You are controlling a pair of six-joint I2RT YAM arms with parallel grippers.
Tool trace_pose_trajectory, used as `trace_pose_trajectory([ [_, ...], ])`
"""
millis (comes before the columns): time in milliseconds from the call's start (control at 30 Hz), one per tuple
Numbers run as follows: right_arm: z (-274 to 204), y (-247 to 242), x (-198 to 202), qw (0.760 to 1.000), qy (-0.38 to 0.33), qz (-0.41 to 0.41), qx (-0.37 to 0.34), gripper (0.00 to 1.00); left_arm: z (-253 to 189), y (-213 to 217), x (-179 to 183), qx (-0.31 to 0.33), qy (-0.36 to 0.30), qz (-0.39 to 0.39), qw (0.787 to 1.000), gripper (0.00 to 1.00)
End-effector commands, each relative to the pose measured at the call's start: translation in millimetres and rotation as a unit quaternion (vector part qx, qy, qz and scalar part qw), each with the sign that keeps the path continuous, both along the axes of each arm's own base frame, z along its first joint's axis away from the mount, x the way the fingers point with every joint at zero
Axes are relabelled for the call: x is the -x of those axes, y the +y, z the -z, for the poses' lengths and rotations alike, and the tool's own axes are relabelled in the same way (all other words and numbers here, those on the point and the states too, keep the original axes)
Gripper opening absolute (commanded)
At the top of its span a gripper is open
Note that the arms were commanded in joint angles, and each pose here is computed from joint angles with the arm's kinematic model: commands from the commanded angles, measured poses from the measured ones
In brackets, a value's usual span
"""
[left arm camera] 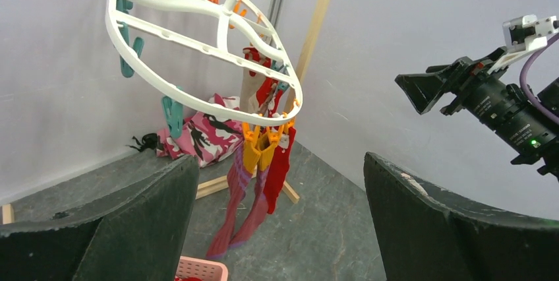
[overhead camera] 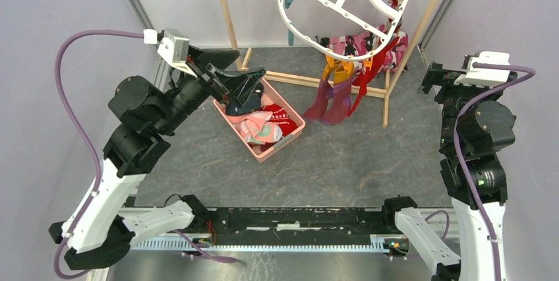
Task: Clip the socks to the hanger
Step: Reset both arms
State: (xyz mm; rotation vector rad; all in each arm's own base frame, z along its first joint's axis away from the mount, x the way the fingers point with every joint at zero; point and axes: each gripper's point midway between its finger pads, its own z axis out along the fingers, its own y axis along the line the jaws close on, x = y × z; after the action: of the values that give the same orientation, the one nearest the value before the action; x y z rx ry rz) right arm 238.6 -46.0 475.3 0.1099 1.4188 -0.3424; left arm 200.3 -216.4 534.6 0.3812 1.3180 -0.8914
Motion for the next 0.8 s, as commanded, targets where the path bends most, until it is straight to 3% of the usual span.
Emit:
trace_pose_trajectory([
  [0, 2.8, -3.1, 7.5, 1.000, -0.005, 0.006, -0.005, 0.98, -16.6, 6.8, 10.9, 0.033, 0.007, 0.009, 0.999, 1.00],
  [433, 10.6, 8.0, 2.9, 1.000, 0.007, -0.026, 0.000, 0.98, 7.3, 13.9, 13.5, 0.051, 0.039, 0.001, 0.998, 1.00],
  [767, 16.0, -1.7, 2.1, 1.000, 0.014, 0.003, 0.010, 0.98, 32.2, 18.3, 8.2, 0.031, 0.061, -0.020, 0.997, 1.00],
])
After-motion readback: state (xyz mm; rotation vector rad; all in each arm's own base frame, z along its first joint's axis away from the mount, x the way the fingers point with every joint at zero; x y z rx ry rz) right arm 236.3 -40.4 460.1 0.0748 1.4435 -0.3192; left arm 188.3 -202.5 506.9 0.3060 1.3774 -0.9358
